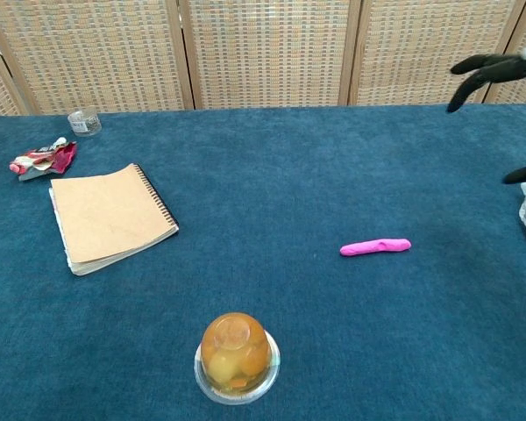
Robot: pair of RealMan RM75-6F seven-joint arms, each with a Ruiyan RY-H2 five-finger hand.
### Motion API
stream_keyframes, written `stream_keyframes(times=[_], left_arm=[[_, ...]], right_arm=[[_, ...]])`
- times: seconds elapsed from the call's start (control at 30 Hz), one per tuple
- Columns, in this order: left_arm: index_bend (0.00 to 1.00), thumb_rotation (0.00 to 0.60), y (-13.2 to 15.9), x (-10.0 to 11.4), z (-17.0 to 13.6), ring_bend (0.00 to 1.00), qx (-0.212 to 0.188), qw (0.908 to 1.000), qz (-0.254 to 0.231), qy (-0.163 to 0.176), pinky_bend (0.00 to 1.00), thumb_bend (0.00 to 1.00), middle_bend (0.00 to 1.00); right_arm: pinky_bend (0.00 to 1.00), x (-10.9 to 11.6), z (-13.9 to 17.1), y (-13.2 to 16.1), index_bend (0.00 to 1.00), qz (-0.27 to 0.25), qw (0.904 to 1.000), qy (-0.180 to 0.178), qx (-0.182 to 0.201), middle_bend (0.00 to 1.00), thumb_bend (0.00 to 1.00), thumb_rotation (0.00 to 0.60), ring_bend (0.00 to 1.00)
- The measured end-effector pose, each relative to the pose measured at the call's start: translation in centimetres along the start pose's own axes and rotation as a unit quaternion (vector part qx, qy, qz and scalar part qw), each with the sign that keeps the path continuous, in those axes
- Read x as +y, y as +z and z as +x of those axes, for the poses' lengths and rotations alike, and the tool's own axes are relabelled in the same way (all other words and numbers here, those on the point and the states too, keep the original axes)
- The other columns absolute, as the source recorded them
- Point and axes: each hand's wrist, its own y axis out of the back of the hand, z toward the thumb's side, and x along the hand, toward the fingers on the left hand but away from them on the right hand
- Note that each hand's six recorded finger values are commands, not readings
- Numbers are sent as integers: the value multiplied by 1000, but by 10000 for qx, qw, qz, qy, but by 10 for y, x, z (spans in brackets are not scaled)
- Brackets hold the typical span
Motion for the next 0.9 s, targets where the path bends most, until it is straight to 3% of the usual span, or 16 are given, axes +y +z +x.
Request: stream_keyframes(times=[0.13,0.33,0.9], left_arm=[[0,600,-1,-3,4,0,40,10000,21,-47,0,0,0],[0,600,-2,-6,7,0,80,9999,40,-92,0,0,0],[0,600,0,-8,8,0,72,9999,61,-144,0,0,0]], right_arm=[[0,-23,-35,25,359,-410,9986,329,94,0,289,600,0],[0,-53,-59,41,408,-387,9975,584,96,0,385,600,0],[0,-107,-72,51,443,27,9963,858,25,0,455,600,0]])
